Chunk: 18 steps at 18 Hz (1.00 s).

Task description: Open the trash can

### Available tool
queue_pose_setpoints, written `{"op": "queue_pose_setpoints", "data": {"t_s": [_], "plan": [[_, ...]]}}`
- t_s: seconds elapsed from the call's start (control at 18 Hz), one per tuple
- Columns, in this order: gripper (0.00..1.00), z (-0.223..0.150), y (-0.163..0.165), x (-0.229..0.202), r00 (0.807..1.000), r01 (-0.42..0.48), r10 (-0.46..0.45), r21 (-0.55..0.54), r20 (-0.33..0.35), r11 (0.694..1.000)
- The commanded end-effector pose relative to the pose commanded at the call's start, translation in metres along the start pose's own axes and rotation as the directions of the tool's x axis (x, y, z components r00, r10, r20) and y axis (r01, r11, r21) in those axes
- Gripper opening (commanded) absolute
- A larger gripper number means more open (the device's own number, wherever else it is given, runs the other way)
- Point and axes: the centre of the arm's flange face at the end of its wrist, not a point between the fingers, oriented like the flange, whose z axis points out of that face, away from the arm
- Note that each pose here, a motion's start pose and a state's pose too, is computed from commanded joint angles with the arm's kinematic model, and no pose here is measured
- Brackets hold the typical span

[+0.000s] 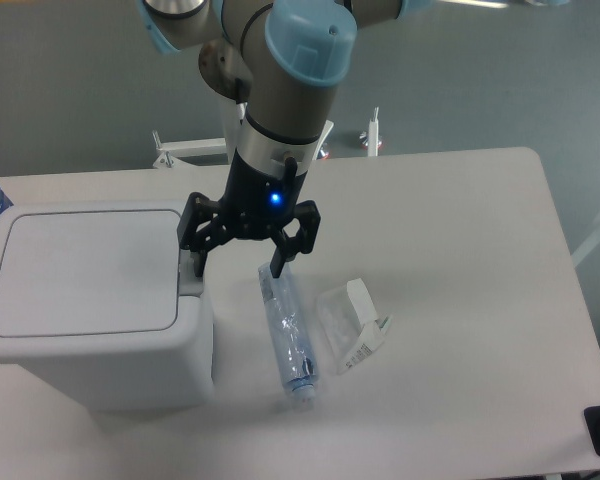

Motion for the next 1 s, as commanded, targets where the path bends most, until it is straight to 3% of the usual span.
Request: {"op": "queue_pose_setpoints", "data": {"t_s": [0.28, 0.56, 0.67, 0.78, 1.0], "plan": [[1.0, 0.001, 0.0, 0.0, 1.0, -0.001, 0.001, -0.001, 0.001, 1.0], [1.0, -0.029, -0.011, 0.008, 0.999, -0.043, 0.041, 0.079, 0.026, 0.996], [1.0, -0.047, -0.019, 0.004, 0.992, -0.065, 0.051, 0.122, 0.113, 0.99], [1.0, -0.071, -0.029, -0.012, 0.973, -0.075, 0.039, 0.15, 0.227, 0.986], [1.0, -0.112, -0.037, -0.056, 0.953, -0.04, -0.025, 0.208, 0.302, 0.977]]}}
